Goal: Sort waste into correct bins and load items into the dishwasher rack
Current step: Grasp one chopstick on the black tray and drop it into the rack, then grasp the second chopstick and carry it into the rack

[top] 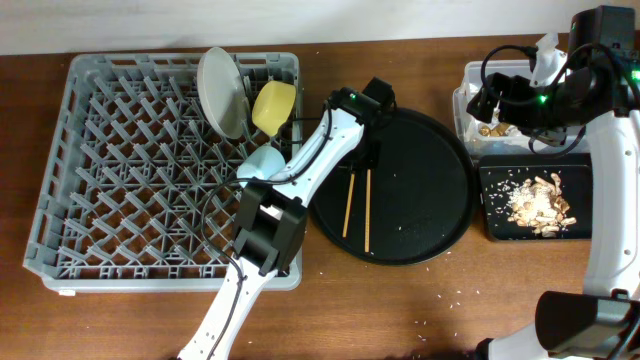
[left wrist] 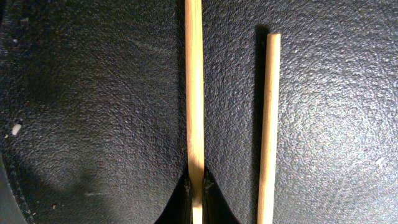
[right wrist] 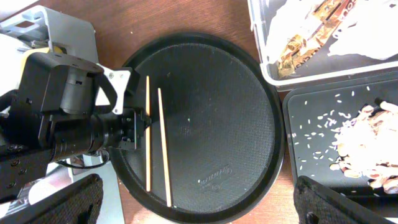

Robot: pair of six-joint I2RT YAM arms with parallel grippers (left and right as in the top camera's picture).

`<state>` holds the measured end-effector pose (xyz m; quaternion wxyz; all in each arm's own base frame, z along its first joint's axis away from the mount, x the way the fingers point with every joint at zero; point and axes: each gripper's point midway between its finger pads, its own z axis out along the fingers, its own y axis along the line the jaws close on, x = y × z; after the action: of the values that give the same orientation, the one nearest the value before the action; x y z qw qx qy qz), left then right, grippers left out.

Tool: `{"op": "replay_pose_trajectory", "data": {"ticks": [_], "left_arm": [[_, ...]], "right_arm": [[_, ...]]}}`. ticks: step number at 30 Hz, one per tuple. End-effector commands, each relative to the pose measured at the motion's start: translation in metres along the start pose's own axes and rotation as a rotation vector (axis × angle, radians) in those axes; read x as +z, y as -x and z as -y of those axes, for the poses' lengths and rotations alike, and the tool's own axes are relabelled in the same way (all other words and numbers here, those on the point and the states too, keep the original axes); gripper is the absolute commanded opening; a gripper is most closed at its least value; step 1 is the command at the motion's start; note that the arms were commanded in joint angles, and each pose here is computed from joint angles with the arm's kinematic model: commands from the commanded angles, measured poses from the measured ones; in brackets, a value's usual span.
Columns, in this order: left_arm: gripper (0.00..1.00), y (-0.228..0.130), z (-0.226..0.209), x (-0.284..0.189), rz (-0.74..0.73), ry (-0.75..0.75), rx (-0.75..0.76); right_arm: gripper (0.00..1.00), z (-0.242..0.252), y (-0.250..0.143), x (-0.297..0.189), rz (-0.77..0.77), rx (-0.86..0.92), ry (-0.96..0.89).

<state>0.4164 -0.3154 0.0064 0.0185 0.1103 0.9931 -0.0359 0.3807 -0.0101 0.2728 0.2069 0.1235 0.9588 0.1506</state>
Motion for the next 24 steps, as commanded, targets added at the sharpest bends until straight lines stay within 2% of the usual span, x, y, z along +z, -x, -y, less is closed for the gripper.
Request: {"op": "replay_pose_trajectory", "data": {"ticks": [1, 3, 4, 6, 8, 10, 13, 14, 16, 18, 20, 24], "left_arm": [[0.01, -0.005, 0.020, -0.008, 0.002, -0.038, 0.020], [0.01, 0.003, 0.024, -0.049, 0.060, -0.064, 0.031], [0.01, 0.010, 0.019, -0.103, 0.142, -0.075, 0.060], [0.01, 0.010, 0.003, -0.158, 0.245, -0.020, 0.059], [0.01, -0.002, -0.027, -0.234, 0.384, 0.086, 0.035], [0.01, -0.014, -0.035, -0.289, 0.495, 0.072, 0.090], [0.01, -0.041, -0.074, -0.342, 0.560, 0.097, 0.075], [0.01, -0.052, -0.095, -0.349, 0.552, 0.130, 0.042], [0.01, -0.083, -0.145, -0.334, 0.435, 0.204, -0.038], [0.00, -0.107, -0.185, -0.301, 0.299, 0.273, -0.107], [0.01, -0.105, -0.205, -0.261, 0.227, 0.296, -0.139], [0.01, -0.088, -0.239, -0.182, 0.200, 0.316, -0.163]], "right_arm": [[0.98, 0.002, 0.000, 0.002, -0.004, 0.000, -0.009], [0.99, 0.002, 0.000, 0.002, -0.004, 0.000, -0.009], [0.98, 0.002, 0.000, 0.002, -0.004, 0.000, -0.009], [0.98, 0.002, 0.000, 0.002, -0.004, 0.000, -0.009], [0.99, 0.002, 0.000, 0.002, -0.004, 0.000, -0.009], [0.98, 0.002, 0.000, 0.002, -0.004, 0.000, -0.009], [0.99, 0.002, 0.000, 0.002, -0.004, 0.000, -0.009], [0.98, 0.002, 0.000, 0.002, -0.004, 0.000, -0.009], [0.98, 0.002, 0.000, 0.002, -0.004, 0.000, -0.009], [0.99, 0.002, 0.000, 0.002, -0.004, 0.000, -0.009], [0.99, 0.002, 0.000, 0.002, -0.004, 0.000, -0.009], [0.99, 0.002, 0.000, 0.002, -0.004, 0.000, -0.009]]}}
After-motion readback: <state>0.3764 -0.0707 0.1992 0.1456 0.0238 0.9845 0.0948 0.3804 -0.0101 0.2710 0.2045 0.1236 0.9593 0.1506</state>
